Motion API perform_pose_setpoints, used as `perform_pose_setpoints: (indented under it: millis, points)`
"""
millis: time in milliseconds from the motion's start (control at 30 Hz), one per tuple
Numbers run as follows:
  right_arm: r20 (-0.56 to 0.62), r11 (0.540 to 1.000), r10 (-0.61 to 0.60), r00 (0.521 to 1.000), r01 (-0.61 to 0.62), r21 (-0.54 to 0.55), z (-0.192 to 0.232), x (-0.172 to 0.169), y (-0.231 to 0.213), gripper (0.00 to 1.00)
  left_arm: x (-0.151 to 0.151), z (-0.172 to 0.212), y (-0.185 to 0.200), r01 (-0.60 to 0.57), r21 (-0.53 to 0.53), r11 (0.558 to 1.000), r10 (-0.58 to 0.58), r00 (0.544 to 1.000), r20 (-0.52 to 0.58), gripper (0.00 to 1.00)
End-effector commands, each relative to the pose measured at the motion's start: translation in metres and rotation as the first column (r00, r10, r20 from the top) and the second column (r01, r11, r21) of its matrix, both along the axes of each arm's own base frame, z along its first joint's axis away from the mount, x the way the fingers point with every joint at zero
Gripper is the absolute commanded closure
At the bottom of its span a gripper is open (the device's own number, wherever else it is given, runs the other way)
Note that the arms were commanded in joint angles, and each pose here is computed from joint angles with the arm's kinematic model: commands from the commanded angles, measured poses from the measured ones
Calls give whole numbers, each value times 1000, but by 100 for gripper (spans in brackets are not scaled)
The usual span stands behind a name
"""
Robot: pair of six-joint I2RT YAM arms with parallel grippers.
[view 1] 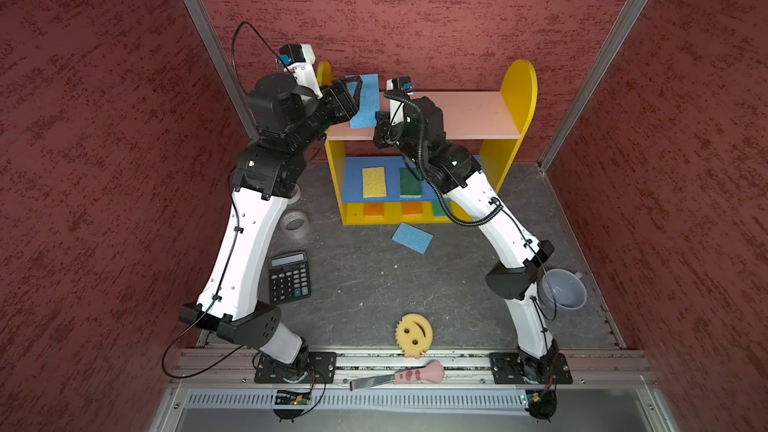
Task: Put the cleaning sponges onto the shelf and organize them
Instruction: 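Raise the blue sponge above the pink shelf with the right gripper while the left rises, then lower the blue sponge flat onto the pink shelf and open the right gripper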
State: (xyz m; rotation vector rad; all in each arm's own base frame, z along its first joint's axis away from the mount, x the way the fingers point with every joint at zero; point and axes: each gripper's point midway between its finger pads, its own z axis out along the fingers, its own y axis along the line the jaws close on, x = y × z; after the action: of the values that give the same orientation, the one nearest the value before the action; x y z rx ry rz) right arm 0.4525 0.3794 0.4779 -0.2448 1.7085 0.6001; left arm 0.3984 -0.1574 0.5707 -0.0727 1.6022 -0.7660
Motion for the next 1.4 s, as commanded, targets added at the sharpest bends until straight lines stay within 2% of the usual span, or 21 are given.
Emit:
perform_pose_setpoints:
  millis: [0, 267, 400, 567, 767, 1033, 1367]
  points:
    - [-67, 997, 27, 997, -22, 79, 17, -19, -15, 100, 1, -21, -12, 26, 55, 998, -23, 998, -63, 41]
    - [-87, 996, -3, 996, 11, 90, 3, -3, -16, 100, 24, -46, -31, 42, 99, 994, -28, 990, -135, 42]
    - [-92, 994, -16, 996, 25, 103, -2, 9, -19, 100, 40, -62, -35, 29, 118, 993, -10, 987, -159, 45]
    - [-119, 992, -15, 993, 29, 121, -10, 21, -23, 100, 53, -69, -33, 4, 129, 992, 17, 987, -163, 55]
    - [-133, 991, 21, 991, -3, 131, -16, 23, -17, 100, 61, -76, -33, -10, 121, 993, 32, 983, -180, 62]
    - [-166, 988, 74, 983, -49, 146, -29, 24, -5, 100, 68, -85, -30, -23, 121, 992, 48, 978, -201, 61]
    - [-185, 988, 77, 980, -51, 145, -37, 28, -3, 80, 76, -101, -25, -32, 106, 994, 57, 968, -246, 62]
